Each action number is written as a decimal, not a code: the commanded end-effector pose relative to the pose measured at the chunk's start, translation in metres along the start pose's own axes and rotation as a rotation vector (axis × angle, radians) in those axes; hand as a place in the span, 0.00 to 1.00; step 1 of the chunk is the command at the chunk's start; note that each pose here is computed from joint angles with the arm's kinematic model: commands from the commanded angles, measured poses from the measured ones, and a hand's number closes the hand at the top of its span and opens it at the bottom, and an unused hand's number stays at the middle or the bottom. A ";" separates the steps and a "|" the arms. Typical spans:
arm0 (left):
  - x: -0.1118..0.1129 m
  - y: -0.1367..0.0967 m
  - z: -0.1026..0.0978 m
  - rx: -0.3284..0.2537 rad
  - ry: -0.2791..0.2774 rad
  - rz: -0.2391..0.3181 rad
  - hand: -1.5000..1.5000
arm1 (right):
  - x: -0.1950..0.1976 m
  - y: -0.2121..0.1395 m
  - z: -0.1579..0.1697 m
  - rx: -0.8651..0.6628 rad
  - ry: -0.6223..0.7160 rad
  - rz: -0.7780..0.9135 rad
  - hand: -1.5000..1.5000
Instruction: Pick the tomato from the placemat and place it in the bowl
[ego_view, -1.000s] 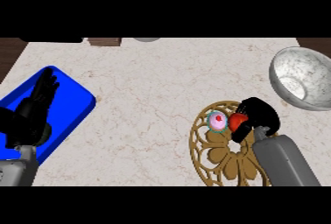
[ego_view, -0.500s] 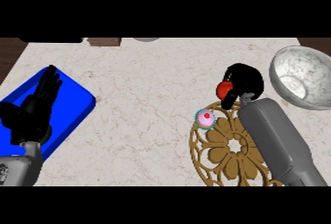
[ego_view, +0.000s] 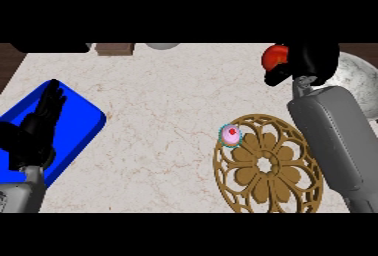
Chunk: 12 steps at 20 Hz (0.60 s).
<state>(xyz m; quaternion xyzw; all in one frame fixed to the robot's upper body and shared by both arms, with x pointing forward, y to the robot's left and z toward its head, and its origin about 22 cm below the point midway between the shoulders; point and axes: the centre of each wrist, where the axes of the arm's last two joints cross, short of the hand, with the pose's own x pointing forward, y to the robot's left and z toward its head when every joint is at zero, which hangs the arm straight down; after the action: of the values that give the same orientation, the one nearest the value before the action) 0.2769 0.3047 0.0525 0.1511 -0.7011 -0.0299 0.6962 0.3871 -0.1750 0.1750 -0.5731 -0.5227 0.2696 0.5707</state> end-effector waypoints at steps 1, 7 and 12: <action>-0.007 -0.006 -0.003 -0.003 0.004 0.006 0.50 | -0.007 -0.046 -0.001 -0.119 0.036 -0.079 1.00; -0.007 0.013 0.010 -0.003 -0.017 0.016 0.50 | -0.061 -0.067 -0.028 -0.131 0.110 -0.100 1.00; 0.005 0.000 0.001 -0.015 -0.007 0.020 0.50 | -0.095 -0.070 -0.049 -0.129 0.106 -0.209 1.00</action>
<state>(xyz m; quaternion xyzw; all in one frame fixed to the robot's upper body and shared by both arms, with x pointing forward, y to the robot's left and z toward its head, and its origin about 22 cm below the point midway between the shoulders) 0.2720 0.3095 0.0545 0.1455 -0.7032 -0.0300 0.6953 0.3810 -0.2595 0.2144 -0.5798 -0.5472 0.1644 0.5808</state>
